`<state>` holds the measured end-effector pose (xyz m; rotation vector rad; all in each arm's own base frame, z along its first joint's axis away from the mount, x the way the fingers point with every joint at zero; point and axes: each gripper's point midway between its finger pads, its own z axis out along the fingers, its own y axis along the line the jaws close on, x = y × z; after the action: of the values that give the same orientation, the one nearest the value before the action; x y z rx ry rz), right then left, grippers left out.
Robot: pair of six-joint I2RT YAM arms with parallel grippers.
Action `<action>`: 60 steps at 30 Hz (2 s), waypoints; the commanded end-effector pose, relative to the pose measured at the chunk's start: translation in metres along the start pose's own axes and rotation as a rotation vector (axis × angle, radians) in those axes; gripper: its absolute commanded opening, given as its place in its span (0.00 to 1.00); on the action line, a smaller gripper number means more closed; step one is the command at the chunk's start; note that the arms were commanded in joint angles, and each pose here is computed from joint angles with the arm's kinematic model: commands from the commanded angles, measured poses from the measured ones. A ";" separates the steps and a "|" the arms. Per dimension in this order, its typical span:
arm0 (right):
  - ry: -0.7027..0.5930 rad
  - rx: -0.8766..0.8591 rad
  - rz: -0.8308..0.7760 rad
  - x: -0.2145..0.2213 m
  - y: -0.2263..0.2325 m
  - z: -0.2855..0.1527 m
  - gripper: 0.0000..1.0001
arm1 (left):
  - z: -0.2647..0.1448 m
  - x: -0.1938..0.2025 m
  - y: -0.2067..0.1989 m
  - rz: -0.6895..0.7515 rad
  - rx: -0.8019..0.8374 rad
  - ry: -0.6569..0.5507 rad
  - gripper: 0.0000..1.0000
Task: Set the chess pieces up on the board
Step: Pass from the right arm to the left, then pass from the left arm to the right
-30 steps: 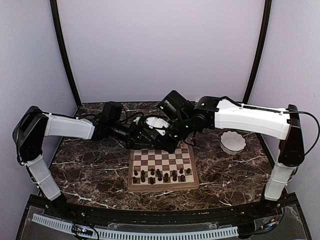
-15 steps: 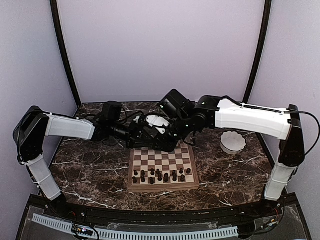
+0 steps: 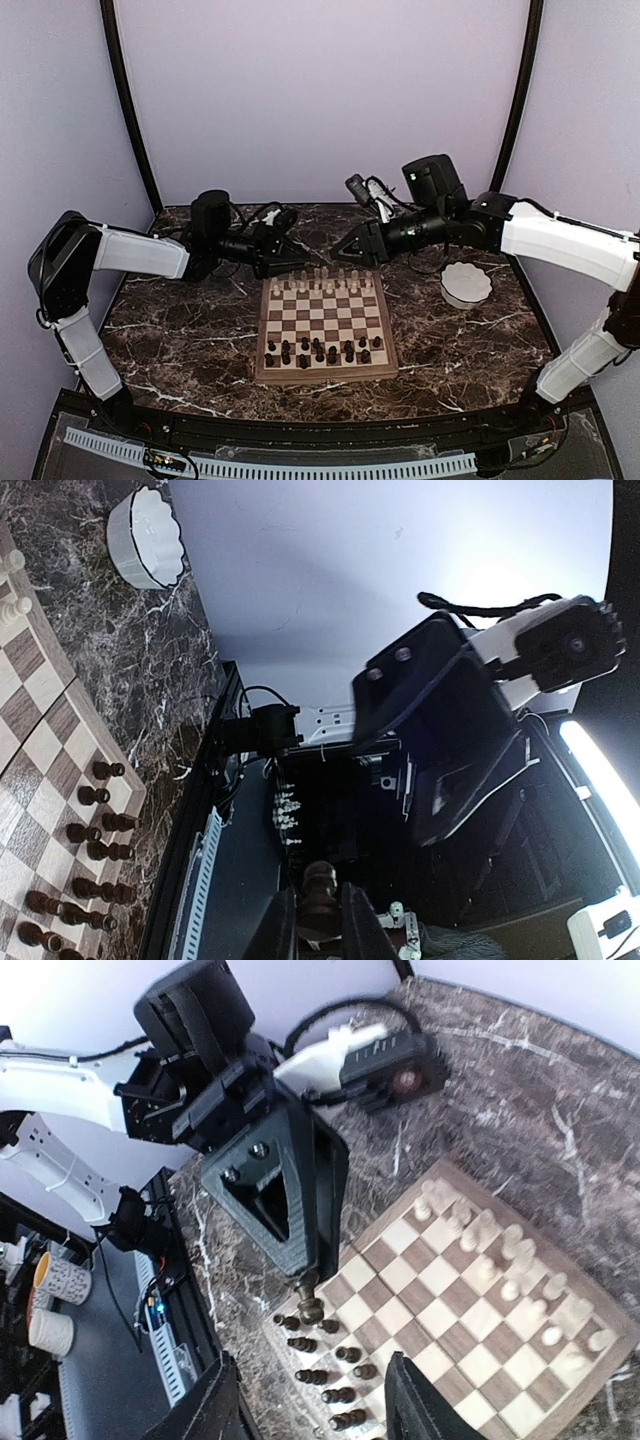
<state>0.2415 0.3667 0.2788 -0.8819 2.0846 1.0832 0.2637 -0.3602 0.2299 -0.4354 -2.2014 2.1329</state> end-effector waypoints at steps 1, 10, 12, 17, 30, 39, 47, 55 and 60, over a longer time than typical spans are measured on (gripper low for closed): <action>0.017 -0.132 0.089 0.005 0.008 0.021 0.52 | -0.001 -0.004 -0.013 0.038 0.051 -0.009 0.10; 0.020 -0.183 0.126 0.001 0.009 0.037 0.52 | -0.001 -0.007 -0.018 0.040 0.075 -0.023 0.09; 0.018 -0.194 0.130 0.000 0.010 0.039 0.51 | -0.002 -0.007 -0.017 0.038 0.076 -0.026 0.09; 0.024 -0.210 0.134 0.000 0.010 0.043 0.46 | -0.002 -0.005 -0.018 0.038 0.082 -0.026 0.09; 0.011 -0.228 0.135 -0.002 0.011 0.047 0.32 | -0.001 -0.004 -0.015 0.028 0.081 -0.022 0.09; 0.006 -0.238 0.125 -0.005 0.012 0.048 0.16 | 0.001 -0.006 -0.013 0.021 0.086 -0.015 0.09; 0.029 -0.195 0.104 -0.007 0.008 0.047 0.03 | 0.002 -0.009 -0.011 0.019 0.071 -0.010 0.26; 0.161 0.007 0.076 0.009 -0.011 0.033 0.03 | -0.022 -0.021 0.012 0.035 -0.177 -0.112 0.38; 0.313 0.134 0.009 0.029 -0.016 0.034 0.03 | -0.044 -0.023 0.026 0.078 -0.405 -0.188 0.41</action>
<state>0.2521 0.3903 0.2561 -0.9132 2.2778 1.0740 0.3024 -0.3488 0.2226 -0.3262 -2.4904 2.0489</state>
